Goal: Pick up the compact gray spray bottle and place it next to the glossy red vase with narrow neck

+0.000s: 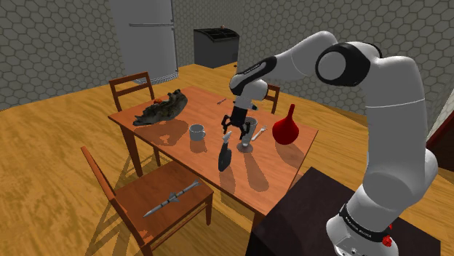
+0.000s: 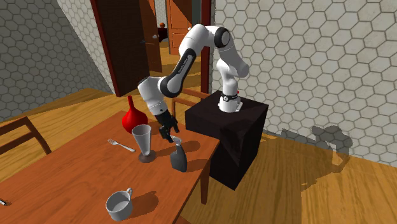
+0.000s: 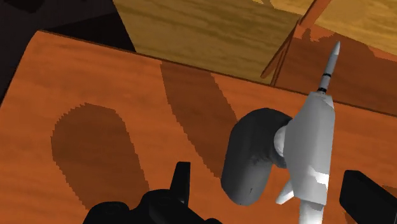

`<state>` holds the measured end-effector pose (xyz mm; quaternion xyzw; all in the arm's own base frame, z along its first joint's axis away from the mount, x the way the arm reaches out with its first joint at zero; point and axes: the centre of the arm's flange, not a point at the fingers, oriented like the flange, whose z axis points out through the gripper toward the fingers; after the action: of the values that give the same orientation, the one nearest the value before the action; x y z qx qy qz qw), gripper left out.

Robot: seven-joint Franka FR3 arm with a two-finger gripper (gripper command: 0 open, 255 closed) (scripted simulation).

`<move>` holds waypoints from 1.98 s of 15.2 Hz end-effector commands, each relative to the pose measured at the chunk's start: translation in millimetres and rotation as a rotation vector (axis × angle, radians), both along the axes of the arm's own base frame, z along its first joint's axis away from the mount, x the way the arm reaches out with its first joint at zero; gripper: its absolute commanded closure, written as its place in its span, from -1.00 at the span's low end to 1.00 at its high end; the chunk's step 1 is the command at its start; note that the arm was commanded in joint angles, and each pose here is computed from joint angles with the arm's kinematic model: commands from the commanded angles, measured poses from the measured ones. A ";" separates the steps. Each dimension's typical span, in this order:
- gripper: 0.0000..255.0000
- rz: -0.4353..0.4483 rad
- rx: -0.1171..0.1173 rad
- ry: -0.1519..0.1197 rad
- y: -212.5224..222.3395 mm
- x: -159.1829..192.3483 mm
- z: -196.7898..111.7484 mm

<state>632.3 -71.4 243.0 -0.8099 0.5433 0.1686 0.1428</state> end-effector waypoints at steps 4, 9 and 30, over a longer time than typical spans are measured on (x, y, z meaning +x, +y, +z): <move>-1.00 -0.151 0.070 0.065 -13.7 16.1 -71.8; -1.00 -0.175 0.081 0.075 -5.2 16.1 -101.1; 1.00 -0.175 0.081 0.075 4.4 14.2 -117.2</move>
<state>646.5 -67.1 126.0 -0.7461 0.6097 0.2073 0.1691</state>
